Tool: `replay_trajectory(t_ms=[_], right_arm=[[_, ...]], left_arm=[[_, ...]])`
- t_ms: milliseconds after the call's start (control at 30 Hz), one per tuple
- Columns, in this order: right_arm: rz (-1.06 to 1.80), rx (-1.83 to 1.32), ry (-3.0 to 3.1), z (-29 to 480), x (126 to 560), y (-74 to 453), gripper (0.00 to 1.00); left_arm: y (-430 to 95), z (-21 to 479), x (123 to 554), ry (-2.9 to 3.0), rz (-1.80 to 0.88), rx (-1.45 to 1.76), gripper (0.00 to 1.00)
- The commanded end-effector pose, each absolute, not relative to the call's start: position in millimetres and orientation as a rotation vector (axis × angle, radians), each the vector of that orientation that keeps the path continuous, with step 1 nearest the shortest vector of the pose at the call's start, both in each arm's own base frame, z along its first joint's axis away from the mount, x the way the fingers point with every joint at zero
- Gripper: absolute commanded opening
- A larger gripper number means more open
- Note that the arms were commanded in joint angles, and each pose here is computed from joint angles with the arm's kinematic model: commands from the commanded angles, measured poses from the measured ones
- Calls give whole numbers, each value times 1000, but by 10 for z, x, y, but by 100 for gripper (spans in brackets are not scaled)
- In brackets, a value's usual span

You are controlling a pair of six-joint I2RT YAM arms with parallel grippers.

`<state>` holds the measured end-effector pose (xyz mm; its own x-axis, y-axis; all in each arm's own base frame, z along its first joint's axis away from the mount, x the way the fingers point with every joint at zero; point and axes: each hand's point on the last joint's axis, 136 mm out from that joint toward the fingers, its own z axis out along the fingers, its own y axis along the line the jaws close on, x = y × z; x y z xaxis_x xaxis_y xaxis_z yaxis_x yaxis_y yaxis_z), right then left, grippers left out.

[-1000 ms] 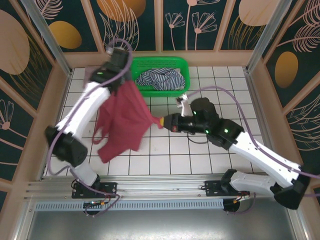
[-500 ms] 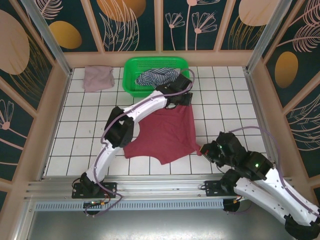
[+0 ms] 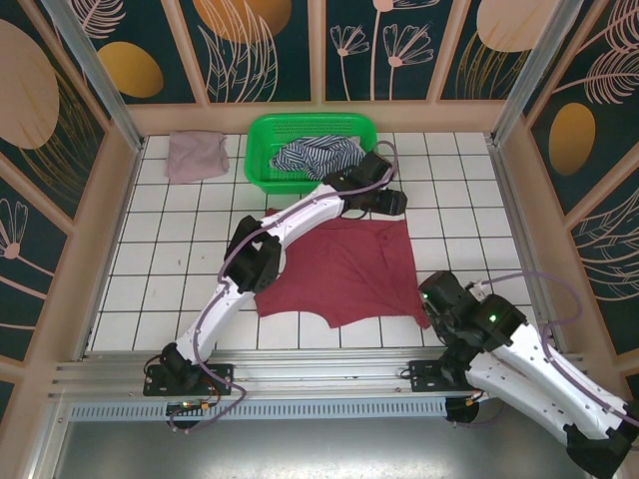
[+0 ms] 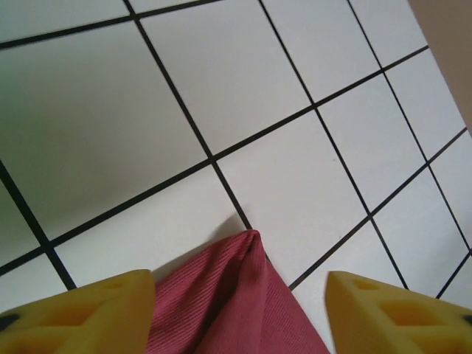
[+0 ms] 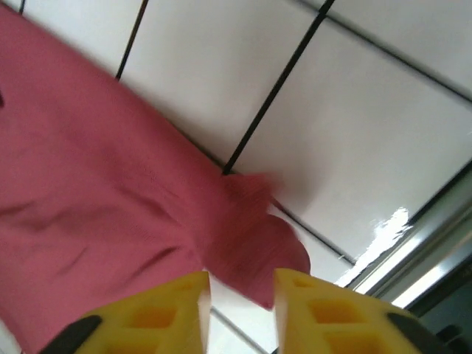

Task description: Fold and stack the tank tops

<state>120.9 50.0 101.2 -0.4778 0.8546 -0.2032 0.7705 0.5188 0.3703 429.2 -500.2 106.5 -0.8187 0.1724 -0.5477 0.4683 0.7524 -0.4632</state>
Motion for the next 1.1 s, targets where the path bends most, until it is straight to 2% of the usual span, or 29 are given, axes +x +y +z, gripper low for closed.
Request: replay_trajectory(t_ms=[0, 33, 100, 233, 367, 567, 700, 867, 1067], right_arm=[[179, 1463, 2172, 1256, 1276, 122, 38], [160, 1459, 2145, 1312, 1298, 72, 43], [97, 1461, 2103, 1414, 1325, -47, 46], [125, 1302, 2115, 1636, 1634, 1, 51], [439, 744, 2247, 1840, 2463, 685, 51], [515, 342, 2437, 1564, 2946, 1300, 54], [351, 248, 2533, 1228, 3184, 1294, 57], [385, 261, 2577, 986, 3426, 1444, 56], [383, 354, 2570, 752, 3734, 1474, 50]], left_arm=[[-4939, 1921, 4289, 2316, -863, 531, 70], [-4877, 2033, 4285, 2306, -845, 528, 71], [-4663, 2090, 4228, 2352, -775, 505, 72], [-4036, 1701, 3879, 2527, -561, 462, 72], [-3386, 1375, 3473, 2618, -570, 278, 71], [-2857, 1050, 3043, 2661, -600, 120, 71], [-2616, 652, 2842, 2727, -596, 63, 70], [-2480, 486, 2613, 2788, -605, 21, 70], [-2256, 318, 2276, 2886, -571, -15, 70]])
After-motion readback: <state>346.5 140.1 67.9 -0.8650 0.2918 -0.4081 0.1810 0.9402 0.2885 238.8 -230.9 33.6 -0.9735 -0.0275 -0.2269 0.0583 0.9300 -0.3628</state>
